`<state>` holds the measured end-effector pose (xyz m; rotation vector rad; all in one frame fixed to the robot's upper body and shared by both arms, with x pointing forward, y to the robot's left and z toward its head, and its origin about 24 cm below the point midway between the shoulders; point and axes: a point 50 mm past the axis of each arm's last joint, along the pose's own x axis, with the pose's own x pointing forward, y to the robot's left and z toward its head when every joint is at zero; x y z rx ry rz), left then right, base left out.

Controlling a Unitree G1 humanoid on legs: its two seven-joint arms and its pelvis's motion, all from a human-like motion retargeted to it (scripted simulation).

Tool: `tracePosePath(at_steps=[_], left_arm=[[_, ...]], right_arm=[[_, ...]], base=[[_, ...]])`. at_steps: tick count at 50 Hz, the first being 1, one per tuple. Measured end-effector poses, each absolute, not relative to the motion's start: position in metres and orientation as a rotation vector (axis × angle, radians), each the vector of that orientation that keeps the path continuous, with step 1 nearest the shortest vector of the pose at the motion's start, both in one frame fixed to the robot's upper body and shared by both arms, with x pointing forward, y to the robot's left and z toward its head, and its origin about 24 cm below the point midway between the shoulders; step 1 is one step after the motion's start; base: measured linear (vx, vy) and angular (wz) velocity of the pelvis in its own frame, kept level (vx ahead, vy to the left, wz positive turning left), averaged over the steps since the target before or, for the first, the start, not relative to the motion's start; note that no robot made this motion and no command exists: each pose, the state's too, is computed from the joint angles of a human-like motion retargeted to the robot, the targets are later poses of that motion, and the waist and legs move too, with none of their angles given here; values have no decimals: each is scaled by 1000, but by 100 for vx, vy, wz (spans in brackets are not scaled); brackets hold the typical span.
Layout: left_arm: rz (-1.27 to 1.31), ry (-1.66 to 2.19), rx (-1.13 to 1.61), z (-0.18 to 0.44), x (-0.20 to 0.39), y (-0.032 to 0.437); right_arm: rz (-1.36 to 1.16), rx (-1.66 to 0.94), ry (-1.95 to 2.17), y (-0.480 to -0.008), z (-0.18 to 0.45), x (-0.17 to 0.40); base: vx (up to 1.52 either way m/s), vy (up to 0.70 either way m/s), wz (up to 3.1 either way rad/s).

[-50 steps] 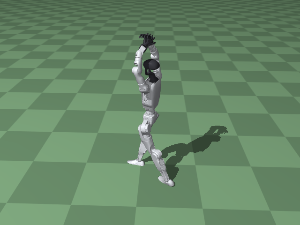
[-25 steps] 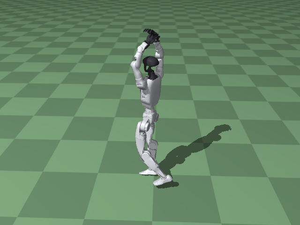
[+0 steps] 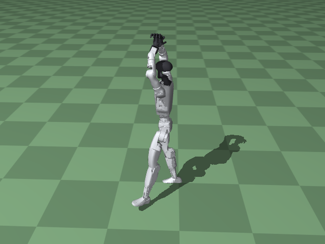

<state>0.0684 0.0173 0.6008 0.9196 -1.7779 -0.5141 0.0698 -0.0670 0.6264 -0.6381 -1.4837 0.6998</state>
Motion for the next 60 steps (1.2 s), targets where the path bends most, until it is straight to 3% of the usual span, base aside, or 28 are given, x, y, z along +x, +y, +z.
tracePosePath(at_steps=[10, 24, 40, 43, 45, 47, 50, 52, 54, 60], left_arm=[[-500, -1863, 910, 606, 45, 22], [-436, -1814, 940, 606, 66, 39], [-420, -1787, 977, 603, 79, 33], [-631, -1718, 859, 593, 85, 25], [-483, -1795, 905, 602, 76, 34], [-633, -1746, 855, 593, 81, 25], [-456, -1791, 952, 602, 76, 29], [-817, -1818, 815, 575, 68, 8], [-563, -1795, 883, 596, 76, 31], [-482, -1751, 887, 603, 84, 34]], right_arm=[[625, -760, -1610, -54, 627, 44], [710, -749, -1522, -37, 615, 76], [728, -678, -1464, -46, 617, 89], [727, -651, -1464, -47, 618, 89], [722, -653, -1472, -46, 618, 90], [719, -657, -1479, -45, 618, 87], [696, -687, -1483, -44, 618, 86], [661, -718, -1527, -45, 620, 76], [651, -729, -1499, -44, 619, 83], [629, -738, -1480, -43, 621, 84]], base=[[42, 35, 135], [55, 45, 209], [32, 6, 193], [29, -25, 58], [29, -38, -8], [29, -38, -3], [36, -32, 15], [42, -21, 26], [47, -17, -9], [53, -20, 5]])
